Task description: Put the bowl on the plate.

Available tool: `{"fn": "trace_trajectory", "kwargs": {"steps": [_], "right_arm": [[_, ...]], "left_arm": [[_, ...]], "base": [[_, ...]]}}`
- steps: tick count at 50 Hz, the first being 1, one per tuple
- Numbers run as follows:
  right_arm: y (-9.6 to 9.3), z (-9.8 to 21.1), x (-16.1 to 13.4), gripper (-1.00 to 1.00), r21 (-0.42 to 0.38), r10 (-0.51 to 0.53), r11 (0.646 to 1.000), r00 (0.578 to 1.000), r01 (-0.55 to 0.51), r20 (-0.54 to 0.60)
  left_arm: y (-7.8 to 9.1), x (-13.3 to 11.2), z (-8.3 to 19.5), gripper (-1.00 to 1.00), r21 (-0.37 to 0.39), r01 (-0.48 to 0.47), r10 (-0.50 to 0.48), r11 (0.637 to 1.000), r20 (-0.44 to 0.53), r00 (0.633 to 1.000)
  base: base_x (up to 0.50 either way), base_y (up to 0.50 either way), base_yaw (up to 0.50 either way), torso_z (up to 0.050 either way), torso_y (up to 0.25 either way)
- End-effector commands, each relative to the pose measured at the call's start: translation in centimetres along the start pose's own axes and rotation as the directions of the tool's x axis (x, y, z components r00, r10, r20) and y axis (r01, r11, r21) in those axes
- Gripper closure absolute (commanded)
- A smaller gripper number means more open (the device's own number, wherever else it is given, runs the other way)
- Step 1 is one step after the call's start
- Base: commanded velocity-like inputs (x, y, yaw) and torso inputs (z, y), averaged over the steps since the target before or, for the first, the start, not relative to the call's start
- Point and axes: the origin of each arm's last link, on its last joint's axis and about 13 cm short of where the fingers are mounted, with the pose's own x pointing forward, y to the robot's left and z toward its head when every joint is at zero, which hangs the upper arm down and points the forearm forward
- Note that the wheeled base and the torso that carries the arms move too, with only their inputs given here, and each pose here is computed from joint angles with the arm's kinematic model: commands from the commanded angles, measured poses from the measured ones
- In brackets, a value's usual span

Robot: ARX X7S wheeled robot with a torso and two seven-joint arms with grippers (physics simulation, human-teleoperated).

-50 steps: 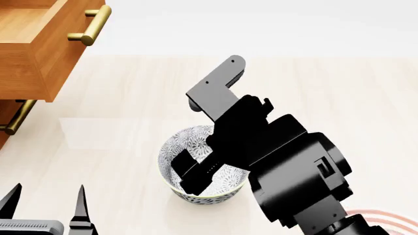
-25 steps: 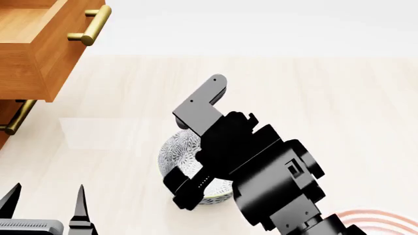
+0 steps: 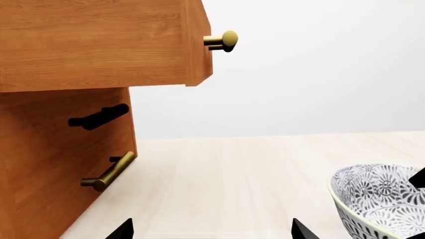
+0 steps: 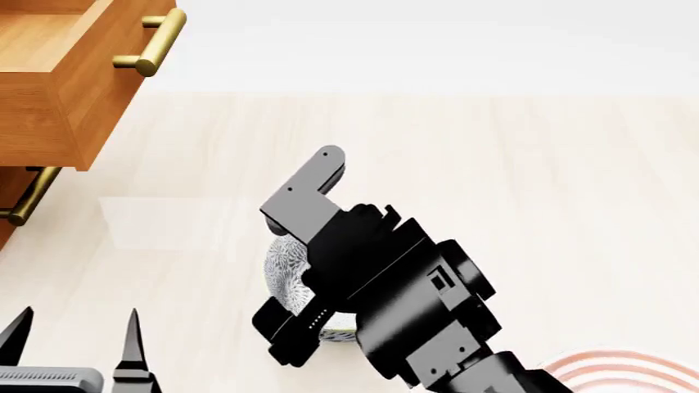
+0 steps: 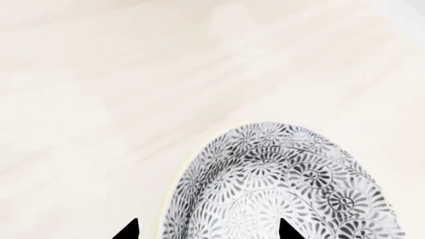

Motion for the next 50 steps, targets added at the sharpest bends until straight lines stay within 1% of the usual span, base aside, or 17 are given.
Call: {"fn": "trace_trajectory", "kwargs": {"steps": [1, 8, 22, 31, 50], "right_arm": [[0.6, -0.4, 1.2, -1.0, -0.011, 0.026, 1.0, 0.999, -0.026, -0.026], [0.5, -0.8, 1.7, -1.0, 0.007, 0.027, 1.0, 0.999, -0.027, -0.043], [1.3, -2.2, 3.1, -1.0, -0.002, 0.049, 0.999, 0.992, -0.05, -0.116], [1.5, -2.3, 3.3, -1.0, -0.005, 0.057, 0.998, 0.991, -0.058, -0.121], [1.2, -2.8, 3.3, -1.0, 0.011, 0.044, 0.999, 0.991, -0.043, -0.127]], "left_arm": [[0.1, -0.1, -0.1, -1.0, -0.002, -0.003, 0.003, 1.0, 0.0, 1.0], [0.1, 0.0, 0.0, -1.0, -0.002, -0.004, 0.004, 1.0, 0.0, 1.0], [0.1, -0.1, -0.1, -1.0, -0.002, -0.004, 0.004, 1.0, 0.003, 1.0], [0.1, -0.1, -0.2, -1.0, -0.002, -0.004, 0.004, 1.0, 0.003, 1.0], [0.1, 0.0, -0.1, -1.0, -0.002, -0.004, 0.004, 1.0, 0.003, 1.0]], "base": [[0.0, 0.0, 0.0, 0.0, 0.0], [0.0, 0.0, 0.0, 0.0, 0.0], [0.0, 0.0, 0.0, 0.0, 0.0], [0.0, 0.0, 0.0, 0.0, 0.0], [0.0, 0.0, 0.0, 0.0, 0.0]]}}
